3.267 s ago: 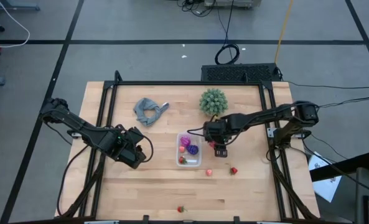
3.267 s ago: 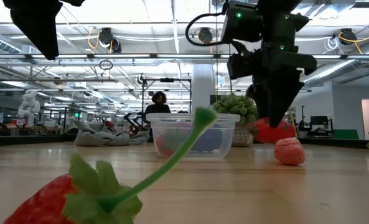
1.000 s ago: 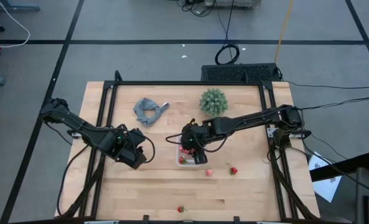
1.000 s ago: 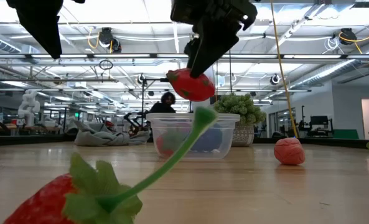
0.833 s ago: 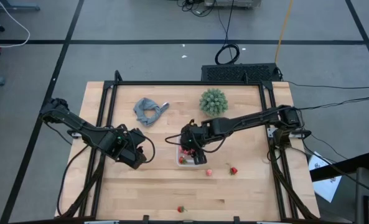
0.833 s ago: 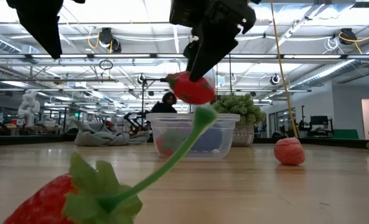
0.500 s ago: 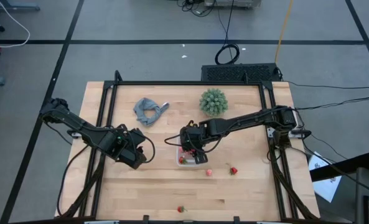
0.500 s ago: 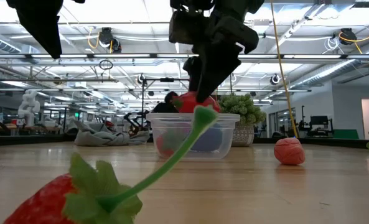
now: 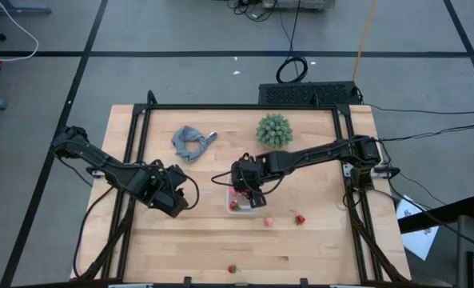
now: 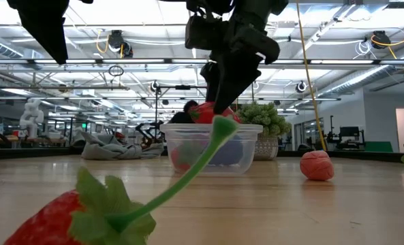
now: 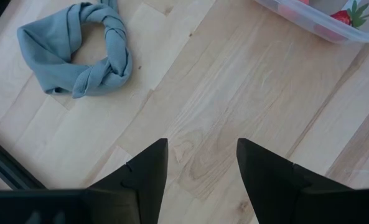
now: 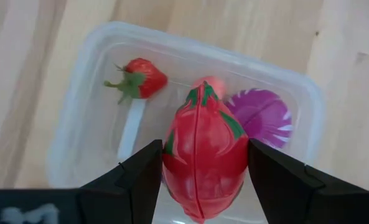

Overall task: Pick and placing Produce into tupperware
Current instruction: Put the dragonfruit into the transparent bin

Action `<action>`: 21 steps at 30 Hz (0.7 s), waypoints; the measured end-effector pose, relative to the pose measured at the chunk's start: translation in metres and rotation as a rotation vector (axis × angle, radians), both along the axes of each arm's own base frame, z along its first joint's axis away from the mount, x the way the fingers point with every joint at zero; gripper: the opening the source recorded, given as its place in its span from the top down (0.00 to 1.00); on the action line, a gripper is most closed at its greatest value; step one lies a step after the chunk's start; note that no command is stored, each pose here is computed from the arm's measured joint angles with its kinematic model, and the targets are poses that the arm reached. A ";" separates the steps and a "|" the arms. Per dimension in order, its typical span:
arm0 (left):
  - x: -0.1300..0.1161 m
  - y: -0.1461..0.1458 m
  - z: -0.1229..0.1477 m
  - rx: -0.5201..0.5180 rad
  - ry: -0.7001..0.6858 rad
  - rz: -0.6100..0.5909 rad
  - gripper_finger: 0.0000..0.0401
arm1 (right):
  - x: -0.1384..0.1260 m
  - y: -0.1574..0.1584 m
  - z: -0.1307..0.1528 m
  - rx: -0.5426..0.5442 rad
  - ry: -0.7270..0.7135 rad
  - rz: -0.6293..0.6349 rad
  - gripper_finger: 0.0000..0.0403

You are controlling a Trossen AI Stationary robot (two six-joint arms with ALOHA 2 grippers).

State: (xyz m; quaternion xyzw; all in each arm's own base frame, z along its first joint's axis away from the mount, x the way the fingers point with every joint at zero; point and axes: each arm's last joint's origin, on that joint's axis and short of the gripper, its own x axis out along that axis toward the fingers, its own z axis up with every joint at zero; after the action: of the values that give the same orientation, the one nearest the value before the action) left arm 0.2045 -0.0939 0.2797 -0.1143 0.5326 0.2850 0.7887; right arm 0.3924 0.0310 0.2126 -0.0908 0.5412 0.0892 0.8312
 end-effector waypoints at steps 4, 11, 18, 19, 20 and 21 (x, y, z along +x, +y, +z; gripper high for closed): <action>0.000 0.000 0.000 0.000 0.000 0.000 0.51 | 0.000 -0.002 0.000 -0.001 0.000 -0.003 0.47; 0.000 0.000 0.000 0.000 0.000 0.000 0.51 | 0.000 -0.004 0.000 0.000 0.000 -0.009 0.47; 0.000 0.000 0.000 0.000 0.000 0.000 0.51 | 0.000 -0.005 0.000 0.000 -0.001 -0.011 0.47; 0.000 0.000 0.000 0.000 0.000 0.000 0.51 | 0.000 -0.005 0.000 0.000 -0.001 -0.011 0.47; 0.000 0.000 0.000 0.000 0.000 0.000 0.51 | 0.000 -0.005 0.000 0.000 -0.001 -0.011 0.47; 0.000 0.000 0.000 0.000 0.000 0.000 0.51 | 0.000 -0.005 0.000 0.000 -0.001 -0.011 0.47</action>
State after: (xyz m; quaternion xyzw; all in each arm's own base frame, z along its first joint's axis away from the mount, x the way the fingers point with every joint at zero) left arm 0.2045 -0.0939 0.2797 -0.1144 0.5326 0.2851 0.7887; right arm 0.3928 0.0263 0.2126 -0.0879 0.5414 0.0848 0.8319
